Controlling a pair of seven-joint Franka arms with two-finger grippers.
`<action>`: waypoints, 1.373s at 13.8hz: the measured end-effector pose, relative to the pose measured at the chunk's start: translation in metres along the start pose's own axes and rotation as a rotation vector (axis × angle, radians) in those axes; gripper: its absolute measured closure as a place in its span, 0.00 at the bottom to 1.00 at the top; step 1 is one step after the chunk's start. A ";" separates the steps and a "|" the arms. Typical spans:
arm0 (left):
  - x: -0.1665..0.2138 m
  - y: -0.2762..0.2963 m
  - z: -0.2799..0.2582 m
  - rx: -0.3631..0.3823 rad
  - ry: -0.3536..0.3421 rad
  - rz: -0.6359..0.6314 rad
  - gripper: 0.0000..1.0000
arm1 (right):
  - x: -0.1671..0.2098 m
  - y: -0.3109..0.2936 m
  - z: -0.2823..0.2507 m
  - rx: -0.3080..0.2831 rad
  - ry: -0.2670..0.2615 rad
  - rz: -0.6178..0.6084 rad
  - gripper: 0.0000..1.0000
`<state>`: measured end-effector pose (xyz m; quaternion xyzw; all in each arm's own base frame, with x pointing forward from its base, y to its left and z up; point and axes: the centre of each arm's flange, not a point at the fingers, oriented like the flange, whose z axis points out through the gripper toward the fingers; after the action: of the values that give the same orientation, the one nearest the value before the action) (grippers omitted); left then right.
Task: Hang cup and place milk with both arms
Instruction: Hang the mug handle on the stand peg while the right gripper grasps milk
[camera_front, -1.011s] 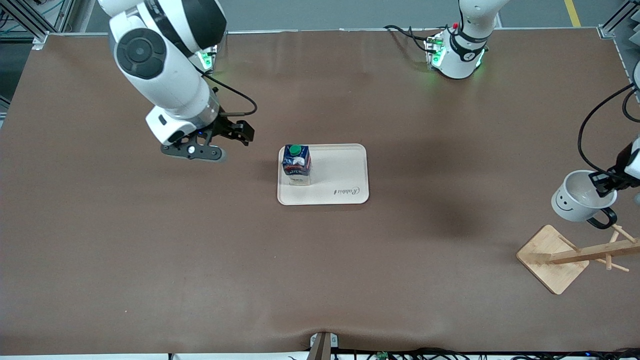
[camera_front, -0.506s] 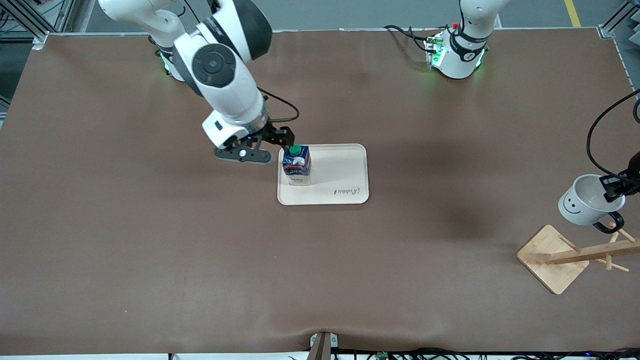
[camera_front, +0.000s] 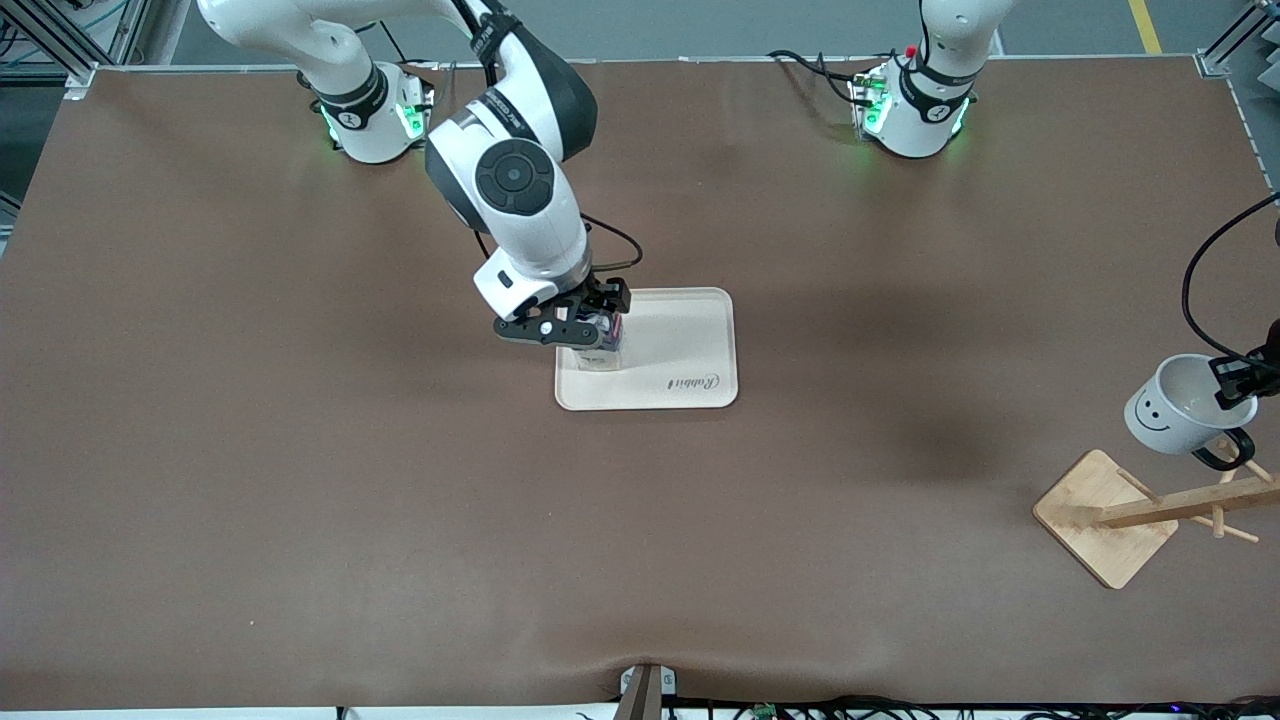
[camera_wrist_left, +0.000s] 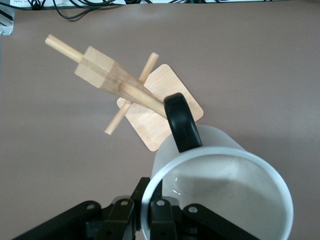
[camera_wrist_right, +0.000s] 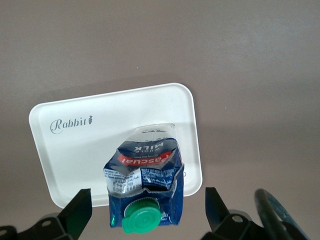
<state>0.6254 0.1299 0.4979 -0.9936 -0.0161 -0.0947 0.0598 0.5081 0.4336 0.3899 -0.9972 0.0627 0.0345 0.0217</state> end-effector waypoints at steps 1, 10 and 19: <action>0.000 -0.005 0.003 -0.006 0.003 0.005 0.93 | 0.000 -0.003 0.004 0.005 0.005 0.003 0.00; 0.004 -0.024 0.025 -0.083 0.026 0.004 0.87 | -0.003 -0.015 0.043 -0.042 0.017 0.007 0.09; 0.008 -0.013 0.001 -0.136 -0.023 -0.005 0.00 | -0.001 -0.015 0.040 -0.038 0.023 0.011 0.41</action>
<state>0.6333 0.1437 0.4996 -0.9963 -0.0126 -0.0841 -0.0085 0.5065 0.4502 0.3506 -0.9974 0.0676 0.0244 0.0019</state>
